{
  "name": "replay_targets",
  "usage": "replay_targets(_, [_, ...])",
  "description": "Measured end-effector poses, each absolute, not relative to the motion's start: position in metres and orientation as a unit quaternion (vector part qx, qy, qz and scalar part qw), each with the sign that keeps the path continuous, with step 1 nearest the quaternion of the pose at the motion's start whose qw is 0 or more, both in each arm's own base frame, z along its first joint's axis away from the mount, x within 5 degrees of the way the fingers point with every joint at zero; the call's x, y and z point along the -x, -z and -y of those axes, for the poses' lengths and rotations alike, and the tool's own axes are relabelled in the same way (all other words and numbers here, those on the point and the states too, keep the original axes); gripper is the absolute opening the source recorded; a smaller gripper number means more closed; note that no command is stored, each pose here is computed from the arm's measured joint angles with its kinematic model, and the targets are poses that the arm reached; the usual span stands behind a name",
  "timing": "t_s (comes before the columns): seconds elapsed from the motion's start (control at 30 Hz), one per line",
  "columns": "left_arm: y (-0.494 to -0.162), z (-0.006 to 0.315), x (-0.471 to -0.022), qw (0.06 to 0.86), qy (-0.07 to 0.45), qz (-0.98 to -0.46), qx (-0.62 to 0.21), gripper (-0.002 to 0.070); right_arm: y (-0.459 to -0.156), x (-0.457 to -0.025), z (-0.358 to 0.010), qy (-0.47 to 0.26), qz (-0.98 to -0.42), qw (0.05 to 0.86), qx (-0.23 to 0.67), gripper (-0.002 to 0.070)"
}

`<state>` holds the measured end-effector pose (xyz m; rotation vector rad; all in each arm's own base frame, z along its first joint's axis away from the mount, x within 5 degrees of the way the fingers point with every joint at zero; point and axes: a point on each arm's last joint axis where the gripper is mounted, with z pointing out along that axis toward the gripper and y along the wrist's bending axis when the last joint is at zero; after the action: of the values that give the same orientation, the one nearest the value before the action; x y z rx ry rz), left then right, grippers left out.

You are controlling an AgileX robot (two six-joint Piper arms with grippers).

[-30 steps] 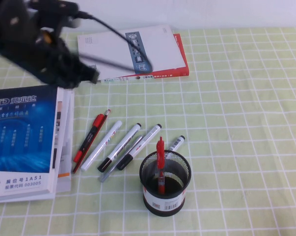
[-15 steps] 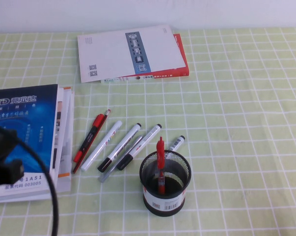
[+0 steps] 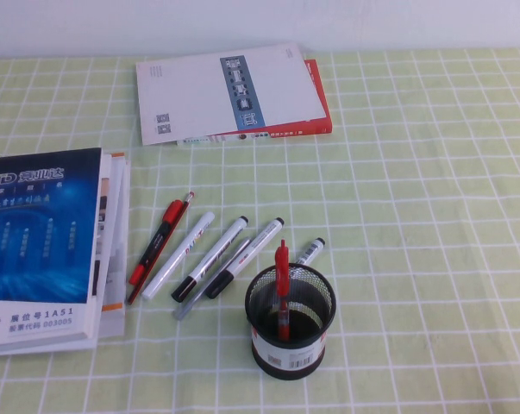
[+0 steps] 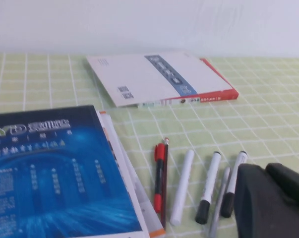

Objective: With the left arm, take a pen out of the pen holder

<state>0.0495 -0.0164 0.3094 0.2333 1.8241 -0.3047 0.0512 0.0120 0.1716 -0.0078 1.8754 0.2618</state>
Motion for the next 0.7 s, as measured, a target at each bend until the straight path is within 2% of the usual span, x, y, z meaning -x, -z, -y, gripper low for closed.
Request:
replay_targets(0.23, [-0.294,0.016,-0.054,0.623,0.114,-0.766,-0.111,0.0000,-0.172,-0.051,-0.012,-0.112,-0.804,0.584,0.003,-0.0014])
replay_targets(0.37, [-0.265,0.018,-0.062,0.647,0.097,-0.748,-0.110,0.0000,-0.172,-0.051,-0.012,-0.112,-0.804,0.584,0.003,-0.0014])
replay_targets(0.53, [-0.219,0.010,-0.062,0.660,0.065,-0.748,-0.042,0.0000,-0.172,-0.051,-0.012,-0.112,-0.804,0.584,0.003,-0.0014])
replay_targets(0.7, [-0.193,0.004,-0.057,0.672,0.039,-0.740,0.000,0.0000,-0.172,-0.051,-0.012,-0.112,-0.804,0.584,0.003,-0.0014])
